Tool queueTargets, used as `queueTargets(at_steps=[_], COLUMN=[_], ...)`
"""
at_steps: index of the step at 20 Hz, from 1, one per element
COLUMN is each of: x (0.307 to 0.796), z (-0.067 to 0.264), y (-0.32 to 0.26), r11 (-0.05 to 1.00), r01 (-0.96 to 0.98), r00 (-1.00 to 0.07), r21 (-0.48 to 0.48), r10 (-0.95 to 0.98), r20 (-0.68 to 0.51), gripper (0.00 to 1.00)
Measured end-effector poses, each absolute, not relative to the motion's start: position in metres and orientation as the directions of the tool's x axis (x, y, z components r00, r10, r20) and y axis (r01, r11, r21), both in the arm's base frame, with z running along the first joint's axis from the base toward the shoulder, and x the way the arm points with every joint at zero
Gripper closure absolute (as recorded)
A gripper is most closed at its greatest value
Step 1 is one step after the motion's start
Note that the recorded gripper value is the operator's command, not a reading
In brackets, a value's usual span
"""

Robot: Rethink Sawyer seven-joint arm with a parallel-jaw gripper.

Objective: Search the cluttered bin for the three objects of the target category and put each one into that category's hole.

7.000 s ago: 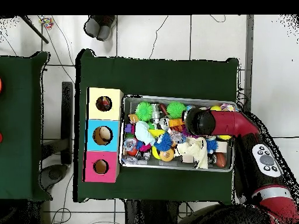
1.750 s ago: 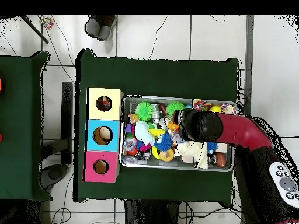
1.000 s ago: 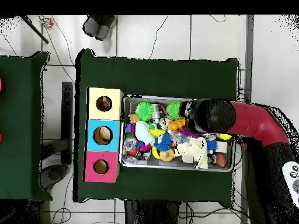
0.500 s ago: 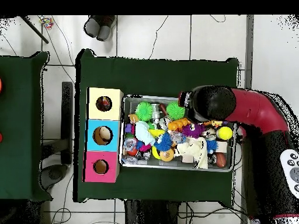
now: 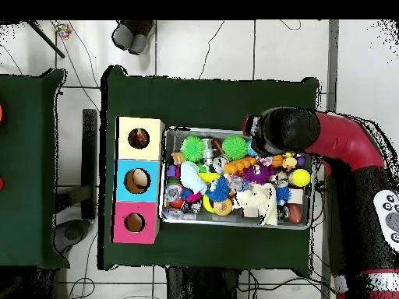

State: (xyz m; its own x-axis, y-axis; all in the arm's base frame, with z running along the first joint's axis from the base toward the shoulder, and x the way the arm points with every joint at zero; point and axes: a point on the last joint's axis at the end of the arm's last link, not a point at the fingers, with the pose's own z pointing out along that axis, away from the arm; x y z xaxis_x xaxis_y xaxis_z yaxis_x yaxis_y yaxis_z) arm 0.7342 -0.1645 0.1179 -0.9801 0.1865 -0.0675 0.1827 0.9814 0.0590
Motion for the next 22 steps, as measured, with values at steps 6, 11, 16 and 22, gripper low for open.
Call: queueTargets(at_steps=[6,11,16,22], x=[0.74,0.737,0.731,0.714], z=[0.097,0.081,0.066,0.053], y=[-0.172,-0.172,-0.174,-0.194], r11=[0.979,0.978,0.976,0.974], r01=[0.195,0.196,0.201,0.214], r00=[-0.978,-0.979,-0.978,-0.974], r21=[0.066,0.071,0.078,0.075], r10=[0.199,0.2,0.204,0.218], r20=[-0.062,-0.045,-0.032,-0.057], gripper=[0.0,0.0,0.0,0.0])
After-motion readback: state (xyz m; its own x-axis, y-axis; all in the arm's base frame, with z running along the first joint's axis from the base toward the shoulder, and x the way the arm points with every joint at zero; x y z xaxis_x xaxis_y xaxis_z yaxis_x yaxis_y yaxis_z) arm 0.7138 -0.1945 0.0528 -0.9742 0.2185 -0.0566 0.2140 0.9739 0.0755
